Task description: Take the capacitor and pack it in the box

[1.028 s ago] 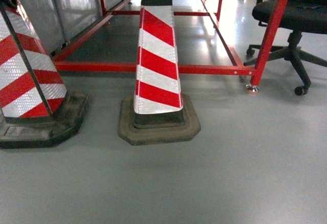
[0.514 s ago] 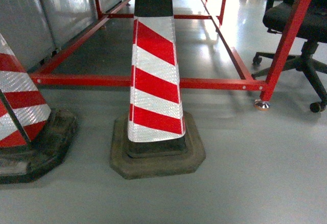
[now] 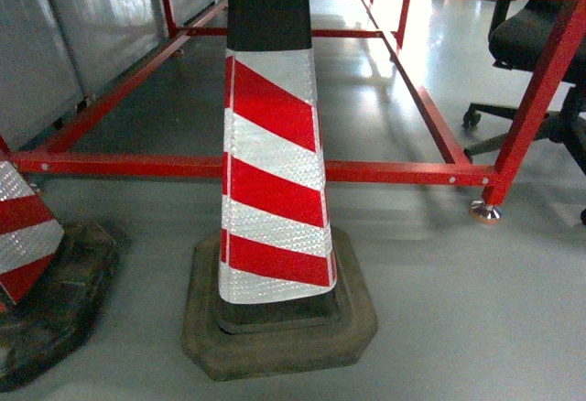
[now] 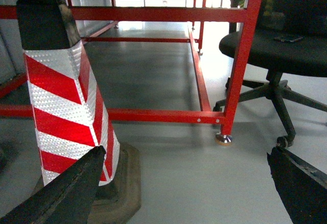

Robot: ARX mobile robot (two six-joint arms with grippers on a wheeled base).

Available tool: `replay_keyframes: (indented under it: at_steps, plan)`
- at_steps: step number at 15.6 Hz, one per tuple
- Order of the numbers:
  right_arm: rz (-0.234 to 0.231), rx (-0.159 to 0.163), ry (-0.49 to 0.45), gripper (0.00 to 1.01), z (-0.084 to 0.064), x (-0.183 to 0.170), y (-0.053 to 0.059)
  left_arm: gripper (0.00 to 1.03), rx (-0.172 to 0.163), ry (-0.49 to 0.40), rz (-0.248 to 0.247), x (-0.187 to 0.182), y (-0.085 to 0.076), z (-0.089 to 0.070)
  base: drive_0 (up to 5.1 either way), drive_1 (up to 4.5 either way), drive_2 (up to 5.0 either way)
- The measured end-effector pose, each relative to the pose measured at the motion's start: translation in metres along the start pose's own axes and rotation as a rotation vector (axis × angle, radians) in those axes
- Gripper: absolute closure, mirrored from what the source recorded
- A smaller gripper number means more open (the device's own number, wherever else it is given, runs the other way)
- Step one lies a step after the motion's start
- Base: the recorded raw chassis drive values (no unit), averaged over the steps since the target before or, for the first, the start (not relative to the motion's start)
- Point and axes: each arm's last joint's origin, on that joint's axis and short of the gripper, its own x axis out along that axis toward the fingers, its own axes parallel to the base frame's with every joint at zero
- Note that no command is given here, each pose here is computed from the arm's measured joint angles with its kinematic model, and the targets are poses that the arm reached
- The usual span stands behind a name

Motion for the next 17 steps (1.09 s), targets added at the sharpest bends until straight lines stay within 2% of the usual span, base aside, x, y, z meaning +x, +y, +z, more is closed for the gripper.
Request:
replay_keyframes:
  at_steps: [17]
  plan:
    - [0.001,0.0,0.006,0.03,-0.0006,0.0,0.0,0.59,0.004,0.004,0.0,0.0,0.0,-0.0004,0.0,0.0,0.0]
